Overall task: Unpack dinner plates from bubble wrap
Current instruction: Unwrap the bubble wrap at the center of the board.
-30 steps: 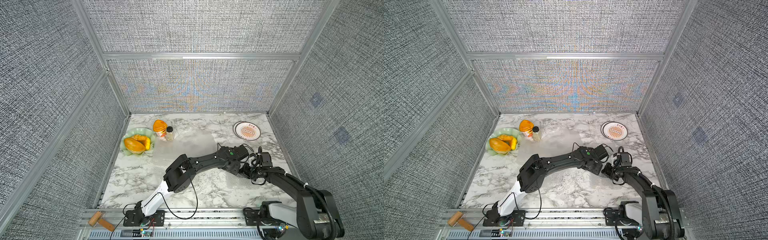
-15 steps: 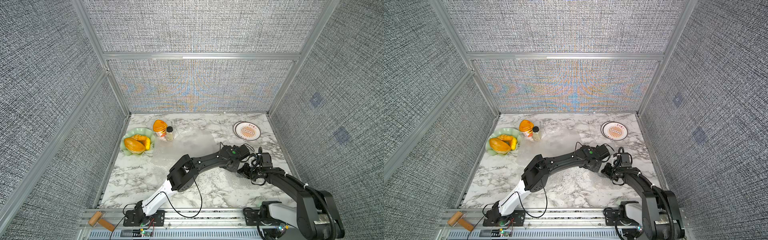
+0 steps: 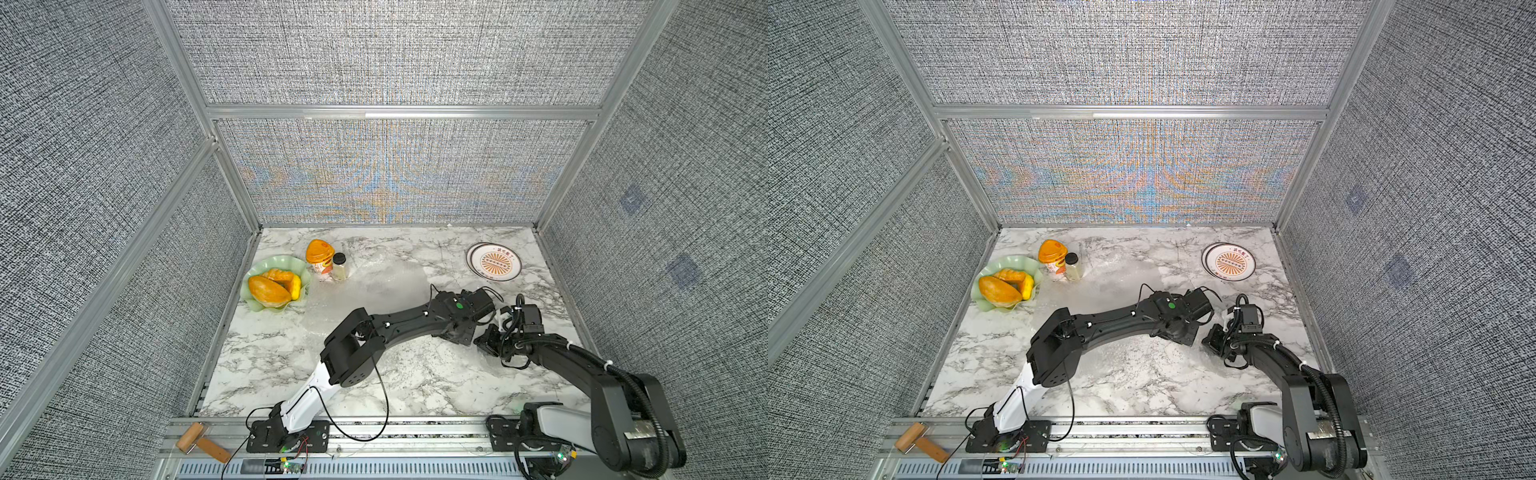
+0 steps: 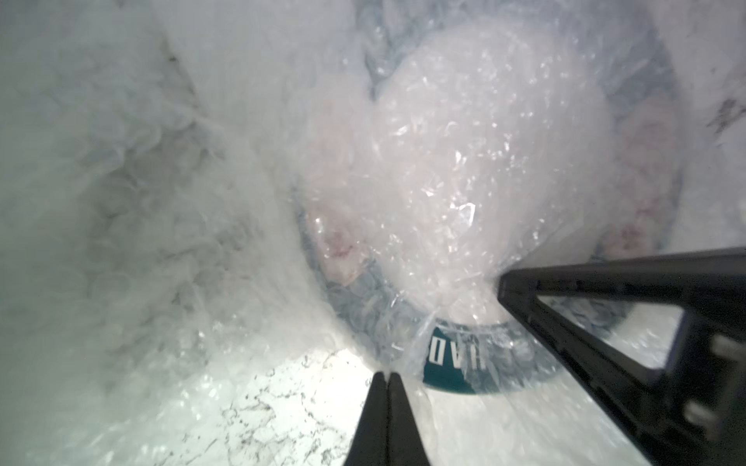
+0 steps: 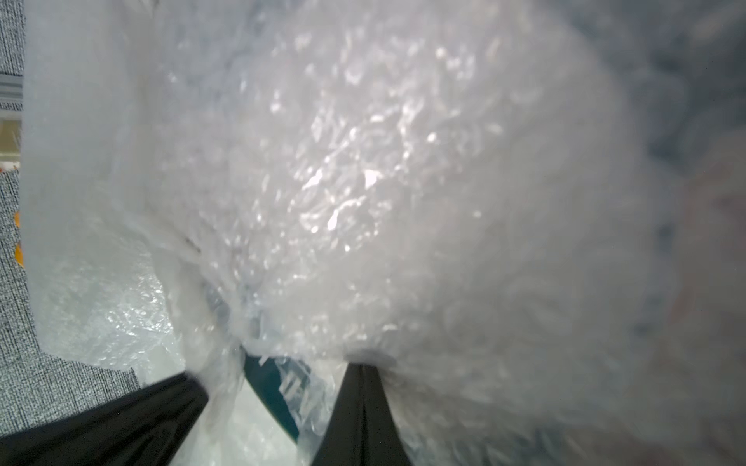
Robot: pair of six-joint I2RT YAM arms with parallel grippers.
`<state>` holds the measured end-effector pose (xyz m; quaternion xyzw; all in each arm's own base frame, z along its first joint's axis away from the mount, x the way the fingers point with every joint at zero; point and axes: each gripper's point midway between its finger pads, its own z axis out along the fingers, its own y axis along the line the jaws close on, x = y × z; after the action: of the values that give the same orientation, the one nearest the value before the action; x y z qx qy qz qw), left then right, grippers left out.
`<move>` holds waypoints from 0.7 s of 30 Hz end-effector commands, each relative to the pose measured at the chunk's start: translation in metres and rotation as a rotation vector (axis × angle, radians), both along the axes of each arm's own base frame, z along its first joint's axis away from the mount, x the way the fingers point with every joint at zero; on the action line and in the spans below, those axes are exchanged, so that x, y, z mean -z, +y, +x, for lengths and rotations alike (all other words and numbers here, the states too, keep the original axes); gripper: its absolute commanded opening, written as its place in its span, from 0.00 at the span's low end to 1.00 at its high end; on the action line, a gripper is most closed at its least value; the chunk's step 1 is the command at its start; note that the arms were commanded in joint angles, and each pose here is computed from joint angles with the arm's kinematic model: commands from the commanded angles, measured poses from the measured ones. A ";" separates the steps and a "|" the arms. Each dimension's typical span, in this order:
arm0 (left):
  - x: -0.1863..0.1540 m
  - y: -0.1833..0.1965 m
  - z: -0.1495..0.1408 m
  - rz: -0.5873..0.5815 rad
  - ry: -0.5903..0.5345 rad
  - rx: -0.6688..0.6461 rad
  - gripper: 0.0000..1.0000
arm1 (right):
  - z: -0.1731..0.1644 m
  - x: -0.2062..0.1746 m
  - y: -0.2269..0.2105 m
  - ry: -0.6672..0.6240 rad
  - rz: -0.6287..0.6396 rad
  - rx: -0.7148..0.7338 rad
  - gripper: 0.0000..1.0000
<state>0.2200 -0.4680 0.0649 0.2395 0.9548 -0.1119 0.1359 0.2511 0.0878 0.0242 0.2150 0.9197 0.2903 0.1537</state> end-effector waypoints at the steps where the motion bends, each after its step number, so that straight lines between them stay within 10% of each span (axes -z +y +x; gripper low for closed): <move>1: -0.012 -0.003 -0.001 -0.063 -0.002 -0.023 0.00 | 0.005 0.007 -0.014 0.040 -0.033 0.106 0.00; 16: -0.010 0.051 0.000 -0.041 0.004 -0.127 0.00 | 0.017 -0.014 -0.016 -0.025 0.030 0.125 0.00; 21: 0.012 0.059 -0.007 -0.015 0.042 -0.140 0.00 | 0.016 -0.051 -0.028 -0.100 -0.122 0.084 0.05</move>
<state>0.2138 -0.4064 0.0571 0.1773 0.9698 -0.1079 0.1281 0.2795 0.0732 0.0734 0.2346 0.8992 0.2909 0.2277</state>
